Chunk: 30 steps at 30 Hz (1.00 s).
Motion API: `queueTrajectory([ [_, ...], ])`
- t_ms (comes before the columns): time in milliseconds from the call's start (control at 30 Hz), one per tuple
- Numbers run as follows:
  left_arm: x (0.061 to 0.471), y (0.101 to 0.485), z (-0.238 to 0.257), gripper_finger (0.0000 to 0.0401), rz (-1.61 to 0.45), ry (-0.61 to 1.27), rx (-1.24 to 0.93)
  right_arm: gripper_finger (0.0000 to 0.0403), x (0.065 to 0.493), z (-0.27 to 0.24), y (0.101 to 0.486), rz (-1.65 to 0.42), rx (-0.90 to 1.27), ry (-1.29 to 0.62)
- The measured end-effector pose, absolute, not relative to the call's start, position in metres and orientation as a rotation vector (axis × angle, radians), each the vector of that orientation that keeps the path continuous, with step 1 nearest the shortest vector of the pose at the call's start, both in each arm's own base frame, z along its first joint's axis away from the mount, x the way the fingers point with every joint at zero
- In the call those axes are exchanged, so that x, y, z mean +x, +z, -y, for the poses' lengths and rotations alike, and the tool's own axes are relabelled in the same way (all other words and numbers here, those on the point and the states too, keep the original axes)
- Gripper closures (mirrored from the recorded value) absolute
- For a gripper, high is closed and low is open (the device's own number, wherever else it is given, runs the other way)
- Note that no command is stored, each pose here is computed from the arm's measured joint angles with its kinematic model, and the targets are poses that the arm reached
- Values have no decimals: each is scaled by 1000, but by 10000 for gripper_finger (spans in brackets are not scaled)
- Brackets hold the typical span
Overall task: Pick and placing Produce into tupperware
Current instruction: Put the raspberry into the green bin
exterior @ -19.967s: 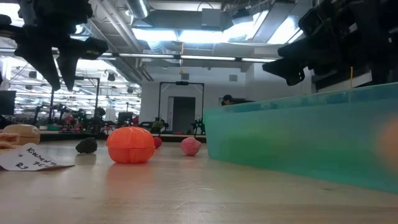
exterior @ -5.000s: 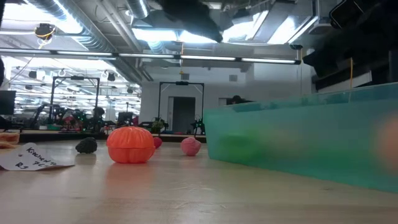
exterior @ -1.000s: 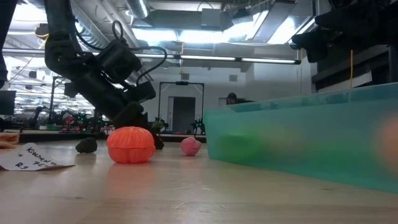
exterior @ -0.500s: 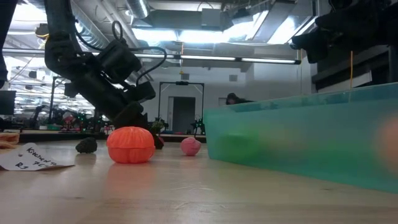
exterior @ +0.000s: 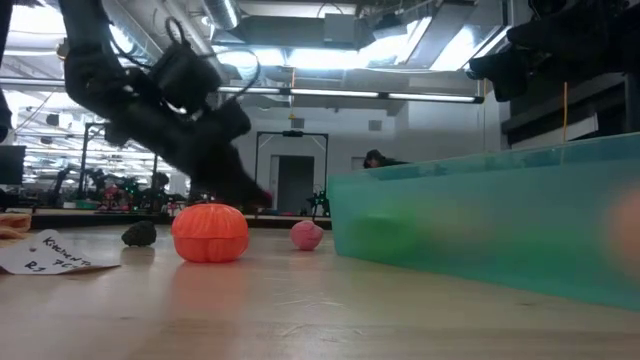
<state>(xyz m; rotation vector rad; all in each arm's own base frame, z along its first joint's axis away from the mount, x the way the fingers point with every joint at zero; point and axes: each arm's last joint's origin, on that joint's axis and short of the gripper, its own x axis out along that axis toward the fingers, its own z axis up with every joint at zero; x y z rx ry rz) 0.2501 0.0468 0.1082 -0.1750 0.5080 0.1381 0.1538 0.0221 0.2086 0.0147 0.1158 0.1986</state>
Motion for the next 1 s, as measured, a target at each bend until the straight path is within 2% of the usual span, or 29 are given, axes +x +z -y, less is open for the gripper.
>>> queueTrajectory([
  [567, 238, 179, -39, 317, -222, -59, -153, 125, 154, -22, 209, -115, 15, 199],
  [1000, 234, 186, -34, 317, -202, -215, -159, 125, 154, -22, 209, -115, 14, 199],
])
